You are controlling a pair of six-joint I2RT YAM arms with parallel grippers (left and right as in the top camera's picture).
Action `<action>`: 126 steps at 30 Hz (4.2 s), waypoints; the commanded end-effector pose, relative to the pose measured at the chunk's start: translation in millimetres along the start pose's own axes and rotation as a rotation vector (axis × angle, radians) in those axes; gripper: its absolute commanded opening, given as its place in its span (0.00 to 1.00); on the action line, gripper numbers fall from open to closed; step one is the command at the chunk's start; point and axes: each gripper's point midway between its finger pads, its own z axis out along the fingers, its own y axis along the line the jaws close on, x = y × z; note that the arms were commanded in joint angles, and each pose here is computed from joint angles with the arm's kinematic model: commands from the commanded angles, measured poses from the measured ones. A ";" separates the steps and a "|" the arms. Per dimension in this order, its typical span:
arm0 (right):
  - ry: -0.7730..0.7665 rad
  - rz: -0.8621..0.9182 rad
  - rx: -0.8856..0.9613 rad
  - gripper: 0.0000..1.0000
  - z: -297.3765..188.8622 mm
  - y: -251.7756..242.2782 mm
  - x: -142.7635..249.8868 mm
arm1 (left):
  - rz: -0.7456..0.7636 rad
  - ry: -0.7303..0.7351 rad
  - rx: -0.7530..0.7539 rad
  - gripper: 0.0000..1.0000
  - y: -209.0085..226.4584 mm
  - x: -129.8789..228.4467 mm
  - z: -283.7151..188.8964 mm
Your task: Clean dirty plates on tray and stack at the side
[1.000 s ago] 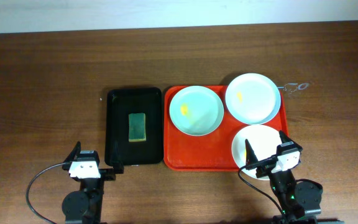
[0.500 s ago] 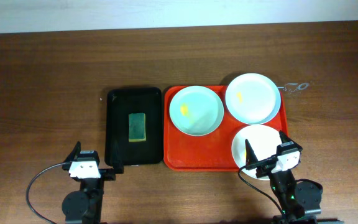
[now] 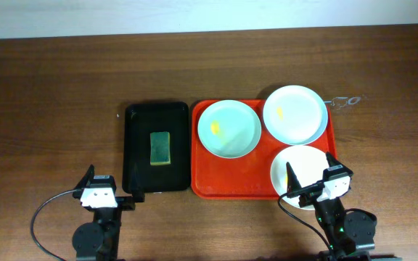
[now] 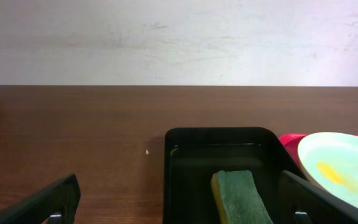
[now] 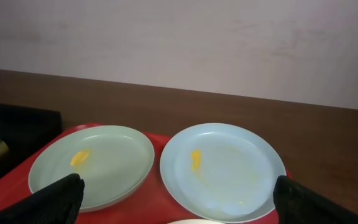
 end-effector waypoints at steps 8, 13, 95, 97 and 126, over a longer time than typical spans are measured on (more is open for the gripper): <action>0.013 0.003 -0.009 0.98 0.5 1.5 4.3 | 0.015 0.013 0.010 0.99 -1.3 5.4 1.0; 0.013 0.003 -0.009 0.98 0.5 1.4 4.3 | 0.015 0.013 0.010 0.99 -1.3 5.4 1.0; 1.248 0.081 -0.281 0.38 34.2 216.3 43.1 | -0.062 1.256 0.050 0.40 -56.2 -3.6 128.3; 1.260 -0.033 -0.280 0.39 23.4 230.4 59.3 | -0.058 1.249 0.045 0.40 -55.3 -4.0 129.8; 1.065 -0.813 -0.665 0.36 17.6 258.8 146.8 | -0.046 1.228 0.028 0.52 -52.0 -5.4 134.9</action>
